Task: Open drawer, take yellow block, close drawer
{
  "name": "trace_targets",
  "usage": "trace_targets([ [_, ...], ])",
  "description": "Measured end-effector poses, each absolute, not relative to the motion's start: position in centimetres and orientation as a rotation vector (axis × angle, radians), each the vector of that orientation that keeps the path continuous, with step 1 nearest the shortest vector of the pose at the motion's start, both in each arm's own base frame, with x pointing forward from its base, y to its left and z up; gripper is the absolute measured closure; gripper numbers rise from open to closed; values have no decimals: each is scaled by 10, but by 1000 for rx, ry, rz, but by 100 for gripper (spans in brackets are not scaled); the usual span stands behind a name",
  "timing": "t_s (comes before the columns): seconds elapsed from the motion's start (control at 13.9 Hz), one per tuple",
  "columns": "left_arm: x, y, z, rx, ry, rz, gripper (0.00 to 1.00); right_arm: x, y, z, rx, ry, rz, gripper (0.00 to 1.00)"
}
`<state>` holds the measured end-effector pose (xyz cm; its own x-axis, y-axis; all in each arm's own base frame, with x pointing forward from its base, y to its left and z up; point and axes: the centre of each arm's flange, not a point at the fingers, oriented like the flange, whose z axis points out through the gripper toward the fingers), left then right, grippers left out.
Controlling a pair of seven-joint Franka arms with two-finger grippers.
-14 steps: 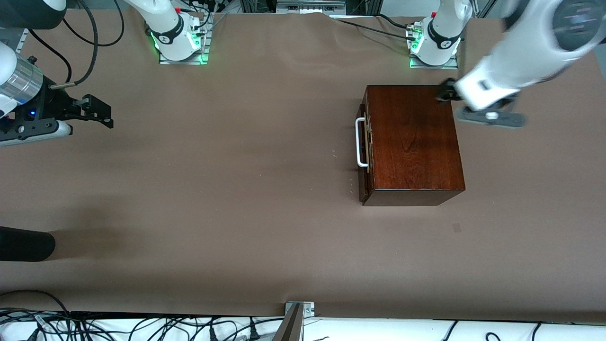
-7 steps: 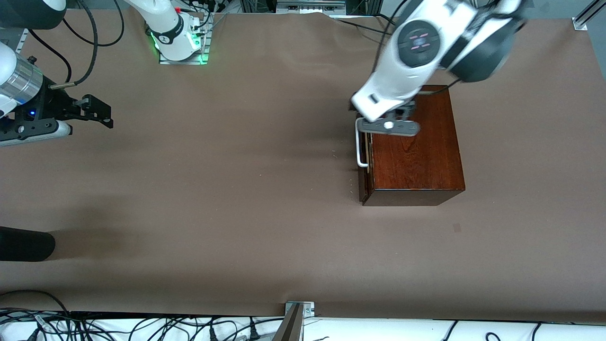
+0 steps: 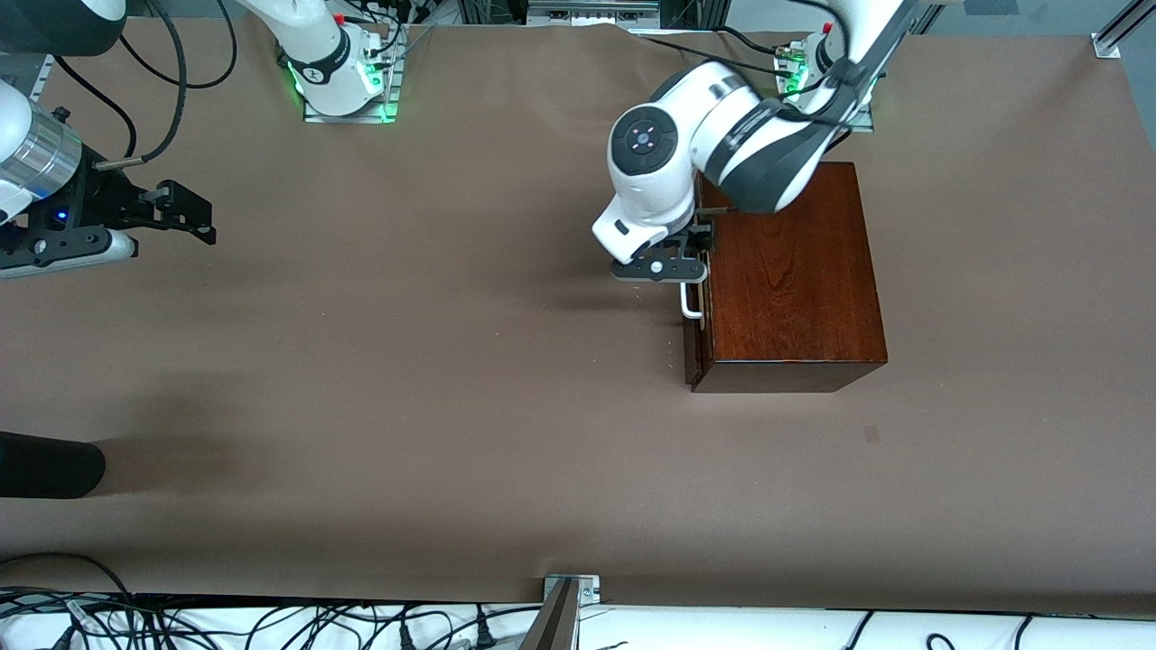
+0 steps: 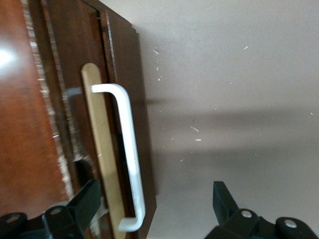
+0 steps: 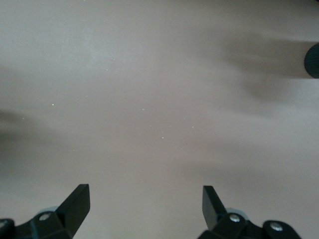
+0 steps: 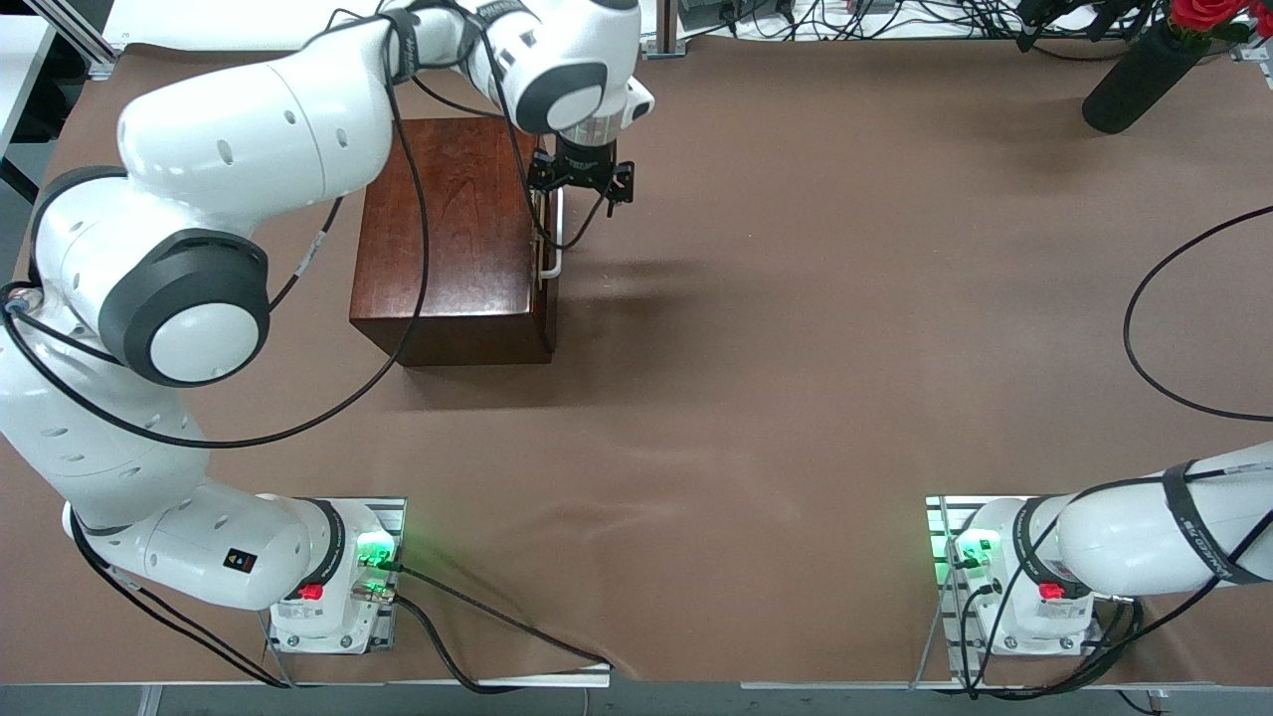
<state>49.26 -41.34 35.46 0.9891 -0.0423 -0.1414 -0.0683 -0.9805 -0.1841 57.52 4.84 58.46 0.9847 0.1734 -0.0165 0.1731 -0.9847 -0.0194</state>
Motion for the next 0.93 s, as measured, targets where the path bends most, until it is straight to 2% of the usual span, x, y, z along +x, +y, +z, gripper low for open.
trace_targets([
  [0.93,471,-421,286,-2877,77,153,0,575,48,585,-3112,-272,28,0],
])
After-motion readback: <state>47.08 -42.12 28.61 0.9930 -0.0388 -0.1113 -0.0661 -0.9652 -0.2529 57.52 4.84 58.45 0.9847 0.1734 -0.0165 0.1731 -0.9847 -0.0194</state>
